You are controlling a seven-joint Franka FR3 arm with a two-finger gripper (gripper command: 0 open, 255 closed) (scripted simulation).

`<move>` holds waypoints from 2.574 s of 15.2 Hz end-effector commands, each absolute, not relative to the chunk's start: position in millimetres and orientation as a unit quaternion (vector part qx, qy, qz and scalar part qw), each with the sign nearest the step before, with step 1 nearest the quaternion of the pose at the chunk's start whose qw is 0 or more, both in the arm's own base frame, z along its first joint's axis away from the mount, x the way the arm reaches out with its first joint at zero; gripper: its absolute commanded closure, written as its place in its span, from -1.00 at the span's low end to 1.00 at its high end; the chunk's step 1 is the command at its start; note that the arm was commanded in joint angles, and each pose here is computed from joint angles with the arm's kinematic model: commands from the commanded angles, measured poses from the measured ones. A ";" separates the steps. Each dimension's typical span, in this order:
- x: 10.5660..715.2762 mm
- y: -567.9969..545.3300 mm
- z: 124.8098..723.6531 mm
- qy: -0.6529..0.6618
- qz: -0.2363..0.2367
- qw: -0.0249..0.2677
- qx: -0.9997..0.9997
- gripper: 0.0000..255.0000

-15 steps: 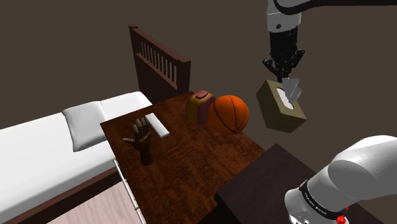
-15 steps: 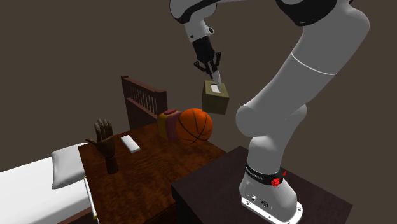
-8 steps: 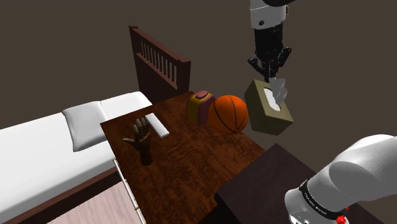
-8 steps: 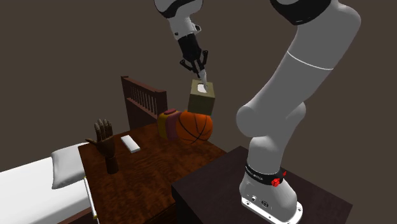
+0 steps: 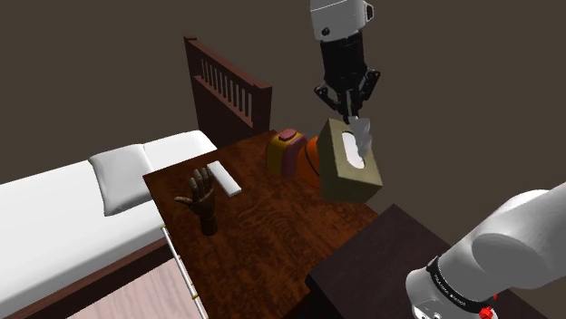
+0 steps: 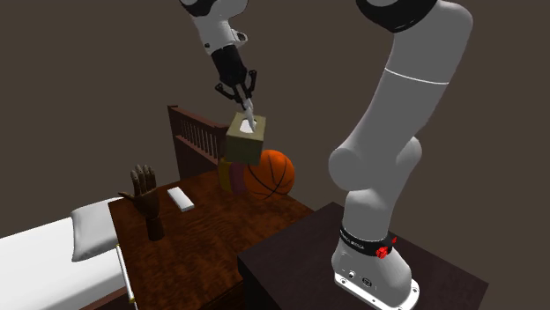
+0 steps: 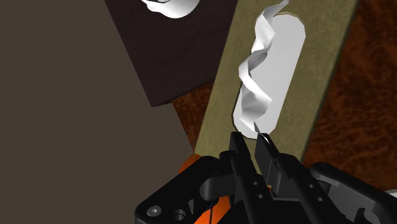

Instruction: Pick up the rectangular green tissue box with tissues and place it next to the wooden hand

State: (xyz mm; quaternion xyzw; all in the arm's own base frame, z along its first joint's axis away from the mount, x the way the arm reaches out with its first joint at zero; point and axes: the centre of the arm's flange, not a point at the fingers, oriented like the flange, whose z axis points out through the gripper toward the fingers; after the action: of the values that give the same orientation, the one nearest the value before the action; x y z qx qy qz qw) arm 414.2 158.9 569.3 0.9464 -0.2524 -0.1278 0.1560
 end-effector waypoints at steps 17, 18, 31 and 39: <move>461.8 358.4 552.6 -0.253 -0.128 0.156 0.946 1.00; 461.8 358.4 547.3 -0.253 -0.128 0.156 0.946 1.00; 461.8 358.4 478.7 -0.253 -0.128 0.156 0.946 1.00; 461.8 358.4 436.5 -0.253 -0.128 0.156 0.946 1.00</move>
State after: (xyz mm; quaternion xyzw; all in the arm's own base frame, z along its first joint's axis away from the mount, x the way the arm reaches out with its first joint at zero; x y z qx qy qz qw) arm 461.4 358.7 440.8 0.9462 -0.2531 -0.1282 0.1559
